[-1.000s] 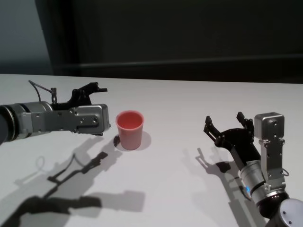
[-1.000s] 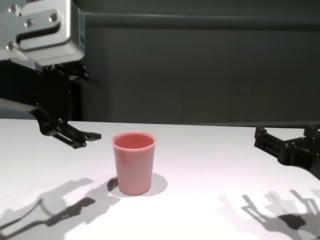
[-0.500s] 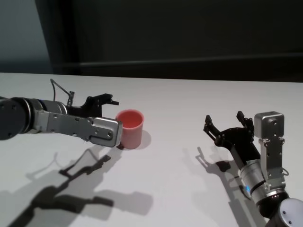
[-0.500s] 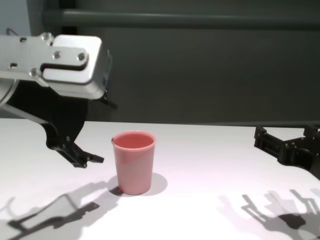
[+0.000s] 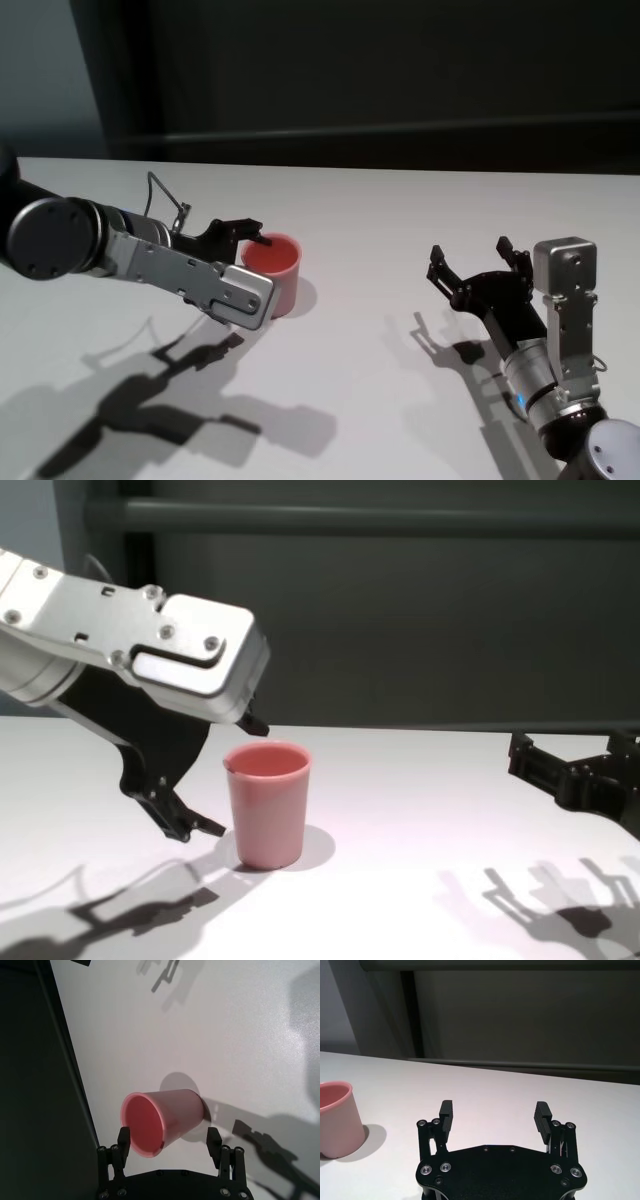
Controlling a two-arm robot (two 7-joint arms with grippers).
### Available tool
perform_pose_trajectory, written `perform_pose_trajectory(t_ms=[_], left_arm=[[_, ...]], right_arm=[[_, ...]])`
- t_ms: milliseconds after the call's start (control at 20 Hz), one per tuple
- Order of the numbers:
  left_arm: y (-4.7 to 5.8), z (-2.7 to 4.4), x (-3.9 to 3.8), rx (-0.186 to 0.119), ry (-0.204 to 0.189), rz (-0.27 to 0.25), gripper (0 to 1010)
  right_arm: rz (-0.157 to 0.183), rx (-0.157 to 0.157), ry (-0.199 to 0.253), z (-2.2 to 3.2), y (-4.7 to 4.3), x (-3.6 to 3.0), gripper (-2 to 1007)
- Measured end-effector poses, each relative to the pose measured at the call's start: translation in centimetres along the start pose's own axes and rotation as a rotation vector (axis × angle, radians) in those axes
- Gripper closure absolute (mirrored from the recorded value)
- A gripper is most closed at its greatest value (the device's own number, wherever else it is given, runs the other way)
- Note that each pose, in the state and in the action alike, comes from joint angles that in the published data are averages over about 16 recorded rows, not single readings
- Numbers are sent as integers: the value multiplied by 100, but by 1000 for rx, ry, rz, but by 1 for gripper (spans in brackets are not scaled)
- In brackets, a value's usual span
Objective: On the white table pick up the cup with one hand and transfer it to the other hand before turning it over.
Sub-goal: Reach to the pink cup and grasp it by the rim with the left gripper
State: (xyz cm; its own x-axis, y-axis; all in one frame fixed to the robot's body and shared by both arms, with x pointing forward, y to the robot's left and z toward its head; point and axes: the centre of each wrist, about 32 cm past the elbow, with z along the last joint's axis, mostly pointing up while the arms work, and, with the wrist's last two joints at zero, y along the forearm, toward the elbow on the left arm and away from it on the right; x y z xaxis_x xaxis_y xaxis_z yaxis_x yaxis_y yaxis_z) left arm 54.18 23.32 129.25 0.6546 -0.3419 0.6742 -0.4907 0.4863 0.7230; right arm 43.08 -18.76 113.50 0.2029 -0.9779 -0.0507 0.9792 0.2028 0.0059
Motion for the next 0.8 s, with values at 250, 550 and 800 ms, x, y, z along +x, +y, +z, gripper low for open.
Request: perform_pose_trajectory(t_ms=[250, 550, 800], left_arm=[[-102, 12, 99, -3, -46, -44, 7], [-217, -2, 202, -3, -85, -84, 7], [-299, -27, 263, 1, -102, -114, 7]], right_arm=[[0, 0, 0, 0, 0, 0, 5], [0, 0, 0, 0, 0, 0, 5], [0, 0, 0, 0, 0, 0, 5]])
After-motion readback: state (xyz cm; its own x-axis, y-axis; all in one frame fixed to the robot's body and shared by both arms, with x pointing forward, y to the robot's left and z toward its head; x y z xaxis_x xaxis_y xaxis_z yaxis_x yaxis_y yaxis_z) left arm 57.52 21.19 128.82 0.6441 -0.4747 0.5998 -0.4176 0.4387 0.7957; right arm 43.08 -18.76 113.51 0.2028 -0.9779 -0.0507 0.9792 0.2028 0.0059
